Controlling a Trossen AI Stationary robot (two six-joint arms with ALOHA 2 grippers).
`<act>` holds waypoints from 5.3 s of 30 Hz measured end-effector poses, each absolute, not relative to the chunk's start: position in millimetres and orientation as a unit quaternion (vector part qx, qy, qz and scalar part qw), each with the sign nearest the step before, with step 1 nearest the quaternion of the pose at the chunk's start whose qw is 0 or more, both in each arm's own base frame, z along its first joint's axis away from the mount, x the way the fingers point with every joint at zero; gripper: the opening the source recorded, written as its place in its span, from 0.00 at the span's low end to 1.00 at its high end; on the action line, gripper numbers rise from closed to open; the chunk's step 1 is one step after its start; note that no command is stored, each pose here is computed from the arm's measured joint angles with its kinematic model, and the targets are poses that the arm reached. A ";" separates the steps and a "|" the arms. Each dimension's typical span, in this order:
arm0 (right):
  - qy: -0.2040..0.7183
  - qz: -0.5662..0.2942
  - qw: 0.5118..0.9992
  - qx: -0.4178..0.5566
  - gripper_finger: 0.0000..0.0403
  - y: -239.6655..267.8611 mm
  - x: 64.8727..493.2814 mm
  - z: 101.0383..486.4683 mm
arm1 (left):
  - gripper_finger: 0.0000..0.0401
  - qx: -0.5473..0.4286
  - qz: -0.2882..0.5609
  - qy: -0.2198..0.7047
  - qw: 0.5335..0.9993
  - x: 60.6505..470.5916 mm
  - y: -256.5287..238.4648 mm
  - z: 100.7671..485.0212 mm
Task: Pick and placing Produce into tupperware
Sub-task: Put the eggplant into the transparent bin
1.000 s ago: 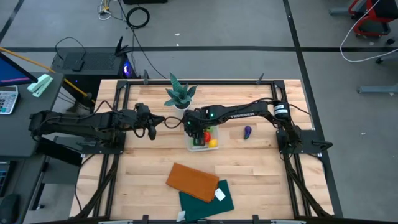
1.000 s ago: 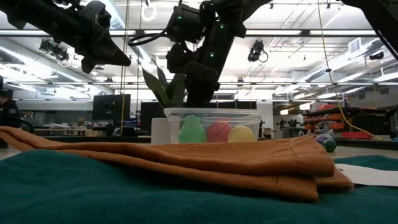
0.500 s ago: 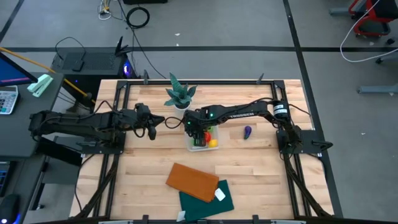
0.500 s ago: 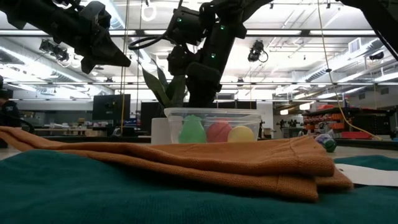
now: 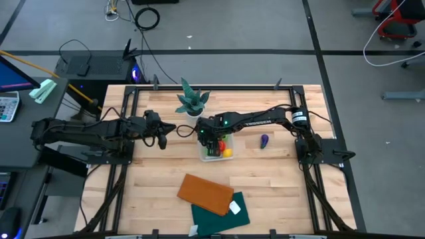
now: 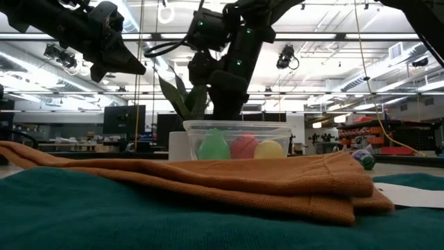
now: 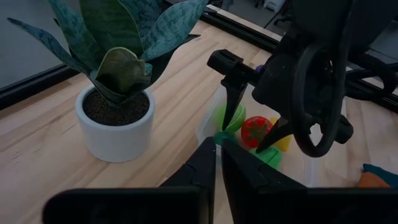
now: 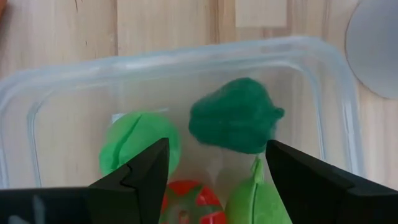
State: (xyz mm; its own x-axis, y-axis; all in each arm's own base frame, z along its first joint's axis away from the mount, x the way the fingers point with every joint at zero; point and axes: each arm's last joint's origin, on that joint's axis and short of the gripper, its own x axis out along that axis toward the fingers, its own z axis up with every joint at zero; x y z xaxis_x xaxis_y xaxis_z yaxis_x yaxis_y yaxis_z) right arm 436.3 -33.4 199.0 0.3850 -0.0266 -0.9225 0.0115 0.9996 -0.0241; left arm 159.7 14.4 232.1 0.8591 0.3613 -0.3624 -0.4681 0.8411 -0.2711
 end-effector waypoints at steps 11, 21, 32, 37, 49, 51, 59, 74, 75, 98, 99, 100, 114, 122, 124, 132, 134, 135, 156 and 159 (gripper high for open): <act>0.565 -0.053 0.823 0.000 0.57 -33.1 413.5 236.5 | 0.06 -0.177 0.219 0.151 0.948 159.7 14.4 232.0; 0.556 -0.168 0.813 0.044 0.55 -40.1 345.5 287.0 | 0.08 -0.177 0.219 0.151 0.947 159.7 14.5 232.0; 0.530 -0.371 0.710 0.276 0.55 -36.0 247.4 243.5 | 0.05 -0.177 0.219 0.151 0.947 159.7 14.5 231.9; 0.502 -0.473 0.617 0.379 0.55 -31.8 215.2 216.4 | 0.06 -0.178 0.219 0.151 0.947 159.7 14.5 232.0; 0.467 -0.504 0.558 0.465 0.55 -28.4 206.4 184.6 | 0.06 -0.177 0.219 0.152 0.947 159.7 14.5 231.9; 0.463 -0.509 0.555 0.467 0.55 -29.0 207.2 183.7 | 0.06 -0.177 0.219 0.151 0.947 159.7 14.5 231.9; 0.461 -0.521 0.543 0.470 0.55 -36.9 212.6 174.6 | 0.09 -0.177 0.219 0.152 0.948 159.7 14.5 231.9; 0.473 -0.529 0.523 0.473 0.55 -51.2 218.6 159.5 | 0.08 -0.176 0.219 0.152 0.948 159.7 14.5 231.8; 0.472 -0.528 0.524 0.473 0.55 -51.3 219.4 158.6 | 0.08 -0.176 0.219 0.152 0.948 159.6 14.5 231.9; 0.458 -0.498 0.546 0.494 0.29 -53.3 233.2 150.9 | 0.09 -0.176 0.219 0.152 0.948 159.7 14.5 231.8; 0.453 -0.495 0.551 0.497 0.29 -53.4 233.6 152.9 | 0.09 -0.175 0.219 0.152 0.948 159.7 14.5 231.8; 0.449 -0.493 0.554 0.499 0.28 -53.6 234.5 155.3 | 0.08 -0.175 0.219 0.152 0.948 159.6 14.5 231.9; 0.391 -0.368 0.709 0.456 0.27 -62.5 279.1 242.5 | 0.08 -0.172 0.219 0.153 0.948 159.7 14.5 231.8; 0.327 -0.306 0.792 0.415 0.27 -67.1 299.0 288.5 | 0.07 -0.171 0.218 0.153 0.948 159.7 14.5 231.8; 0.312 -0.295 0.805 0.410 0.27 -67.3 302.3 291.6 | 0.06 -0.168 0.218 0.154 0.949 159.7 14.5 231.9; 0.334 -0.269 0.812 0.395 0.27 -53.4 316.5 278.5 | 0.08 -0.168 0.218 0.152 0.949 159.7 14.5 232.1; 0.344 -0.255 0.813 0.395 0.27 -47.3 321.4 273.8 | 0.08 -0.168 0.218 0.153 0.949 159.8 14.5 232.1; 0.351 -0.252 0.812 0.393 0.27 -44.6 323.9 270.2 | 0.08 -0.168 0.218 0.152 0.949 159.7 14.5 232.2; 0.419 -0.220 0.785 0.400 0.27 -21.5 355.1 219.1 | 0.09 -0.174 0.219 0.152 0.948 159.7 14.5 232.0; 0.421 -0.218 0.784 0.400 0.27 -21.5 355.2 218.2 | 0.08 -0.175 0.219 0.154 0.947 159.5 14.5 231.6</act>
State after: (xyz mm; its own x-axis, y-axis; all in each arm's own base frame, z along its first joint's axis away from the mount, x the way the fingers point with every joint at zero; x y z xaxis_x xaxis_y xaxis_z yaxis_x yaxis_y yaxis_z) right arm 355.2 -21.5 218.2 0.5499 -0.0053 -0.8352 0.6794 0.5845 0.4436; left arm 159.5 14.5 231.6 0.8565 0.3621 -0.3680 -0.4694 0.8428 -0.2634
